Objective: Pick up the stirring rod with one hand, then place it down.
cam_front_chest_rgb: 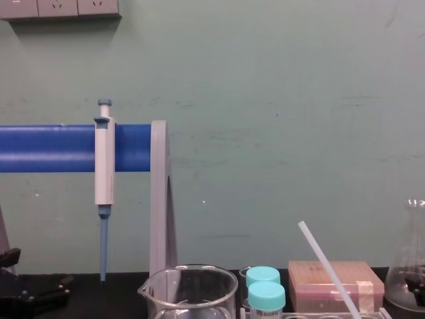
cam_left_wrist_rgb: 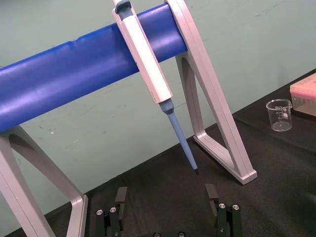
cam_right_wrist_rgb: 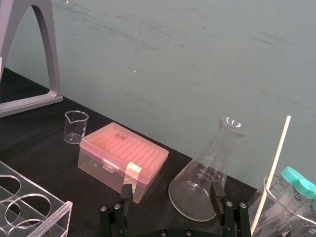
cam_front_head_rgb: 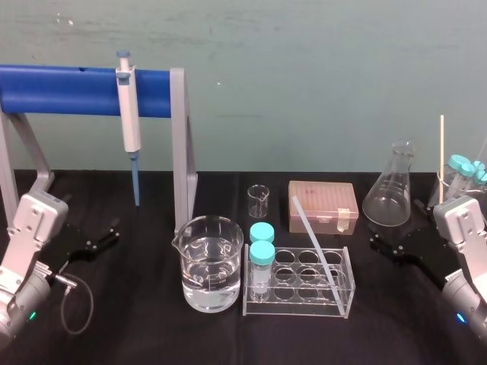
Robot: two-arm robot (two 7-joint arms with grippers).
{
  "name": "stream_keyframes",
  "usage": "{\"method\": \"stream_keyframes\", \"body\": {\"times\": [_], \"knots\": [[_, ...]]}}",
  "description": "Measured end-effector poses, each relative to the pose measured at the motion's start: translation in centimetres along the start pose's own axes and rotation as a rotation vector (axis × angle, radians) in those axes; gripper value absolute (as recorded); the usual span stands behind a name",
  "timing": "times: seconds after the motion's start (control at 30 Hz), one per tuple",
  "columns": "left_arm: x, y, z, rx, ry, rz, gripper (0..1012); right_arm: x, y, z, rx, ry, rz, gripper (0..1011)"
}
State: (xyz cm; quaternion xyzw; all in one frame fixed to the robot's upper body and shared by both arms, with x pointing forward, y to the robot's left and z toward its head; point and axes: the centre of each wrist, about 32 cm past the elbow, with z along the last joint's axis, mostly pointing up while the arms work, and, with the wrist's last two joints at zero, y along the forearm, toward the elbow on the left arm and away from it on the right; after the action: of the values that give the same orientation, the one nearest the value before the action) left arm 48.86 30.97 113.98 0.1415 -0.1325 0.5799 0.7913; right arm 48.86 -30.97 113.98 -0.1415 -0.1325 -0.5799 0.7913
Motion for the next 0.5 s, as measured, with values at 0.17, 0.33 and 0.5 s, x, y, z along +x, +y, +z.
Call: {"method": "stream_keyframes", "body": {"times": [0.17, 0.33, 0.5], "knots": [[0.0, 0.0, 0.0, 0.0, 0.0, 0.0, 1000, 0.0, 0.0, 0.0, 0.0, 0.0, 0.0, 1004], [0.0, 0.0, 0.0, 0.0, 0.0, 0.0, 1000, 0.0, 0.0, 0.0, 0.0, 0.0, 0.0, 1004], [0.0, 0.0, 0.0, 0.0, 0.0, 0.0, 1000, 0.0, 0.0, 0.0, 0.0, 0.0, 0.0, 1004]]}}
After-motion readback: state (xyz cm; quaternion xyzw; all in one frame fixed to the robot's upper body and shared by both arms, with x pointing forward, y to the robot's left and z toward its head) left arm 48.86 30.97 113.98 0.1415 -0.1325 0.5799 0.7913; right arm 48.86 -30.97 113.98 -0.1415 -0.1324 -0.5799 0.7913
